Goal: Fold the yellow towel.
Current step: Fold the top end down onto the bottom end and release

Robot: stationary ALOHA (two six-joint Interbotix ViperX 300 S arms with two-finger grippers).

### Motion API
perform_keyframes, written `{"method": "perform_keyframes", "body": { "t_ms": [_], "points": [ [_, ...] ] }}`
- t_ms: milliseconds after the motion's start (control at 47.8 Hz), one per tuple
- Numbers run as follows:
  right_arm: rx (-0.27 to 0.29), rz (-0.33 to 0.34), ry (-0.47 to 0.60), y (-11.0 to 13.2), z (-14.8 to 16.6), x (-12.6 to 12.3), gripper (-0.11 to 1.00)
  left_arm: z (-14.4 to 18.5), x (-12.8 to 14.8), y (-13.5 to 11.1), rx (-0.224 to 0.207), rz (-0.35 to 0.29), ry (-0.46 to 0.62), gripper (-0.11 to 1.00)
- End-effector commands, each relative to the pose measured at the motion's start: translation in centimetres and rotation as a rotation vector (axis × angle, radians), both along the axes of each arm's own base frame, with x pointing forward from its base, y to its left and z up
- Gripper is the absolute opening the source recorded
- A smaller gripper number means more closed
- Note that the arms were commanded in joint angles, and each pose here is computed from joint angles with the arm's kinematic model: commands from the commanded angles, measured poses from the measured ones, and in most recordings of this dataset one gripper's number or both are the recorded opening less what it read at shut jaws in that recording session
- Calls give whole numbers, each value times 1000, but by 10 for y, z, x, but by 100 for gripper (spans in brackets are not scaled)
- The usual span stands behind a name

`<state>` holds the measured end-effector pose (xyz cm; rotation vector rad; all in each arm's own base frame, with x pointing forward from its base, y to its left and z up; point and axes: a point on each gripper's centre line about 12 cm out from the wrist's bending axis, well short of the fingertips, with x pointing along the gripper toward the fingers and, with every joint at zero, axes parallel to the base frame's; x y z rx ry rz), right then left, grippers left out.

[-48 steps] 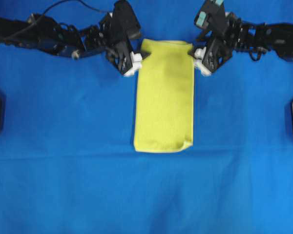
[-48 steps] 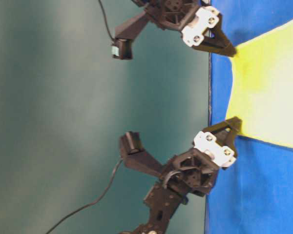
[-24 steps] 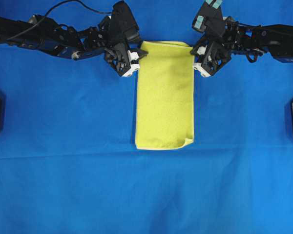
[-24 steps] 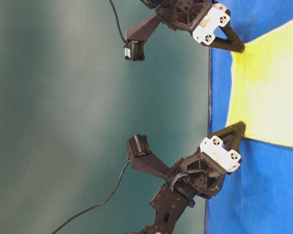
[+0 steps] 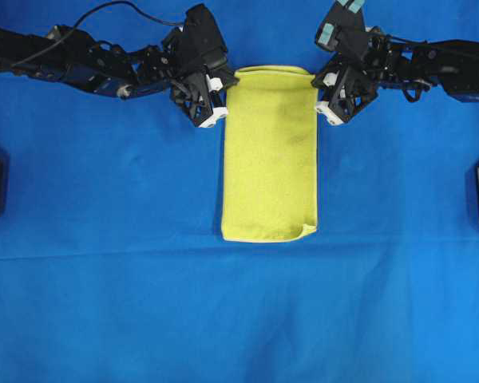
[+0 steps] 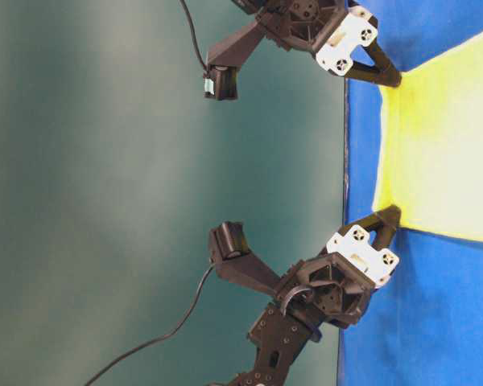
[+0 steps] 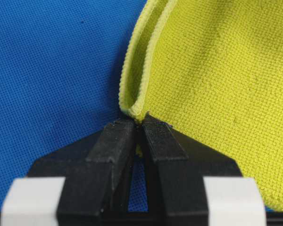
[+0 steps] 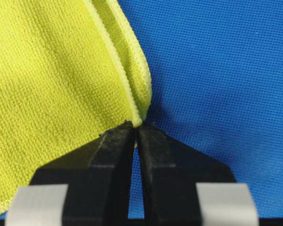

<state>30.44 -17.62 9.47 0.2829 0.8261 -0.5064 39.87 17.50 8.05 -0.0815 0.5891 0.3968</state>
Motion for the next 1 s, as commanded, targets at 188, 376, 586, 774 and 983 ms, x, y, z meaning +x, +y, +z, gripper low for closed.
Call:
{"method": "perform_keyframes", "body": {
  "t_ms": [188, 376, 586, 774, 983],
  "points": [
    [-55, -16, -89, -2, 45, -1, 4, 52, 0, 0, 57, -15, -75, 5],
    [-63, -21, -94, 1, 54, -8, 4, 56, -2, -2, 61, -19, -75, 5],
    [-61, -1, -97, 8, 54, -4, 4, 65, 2, -12, 69, -43, -96, 5],
    [-49, 35, -100, 26, 59, 0, 4, 79, 4, -32, 69, -91, -100, 5],
    [-19, 102, -96, 62, 70, 2, 4, 80, -2, -72, 38, -177, -42, 5]
  ]
}}
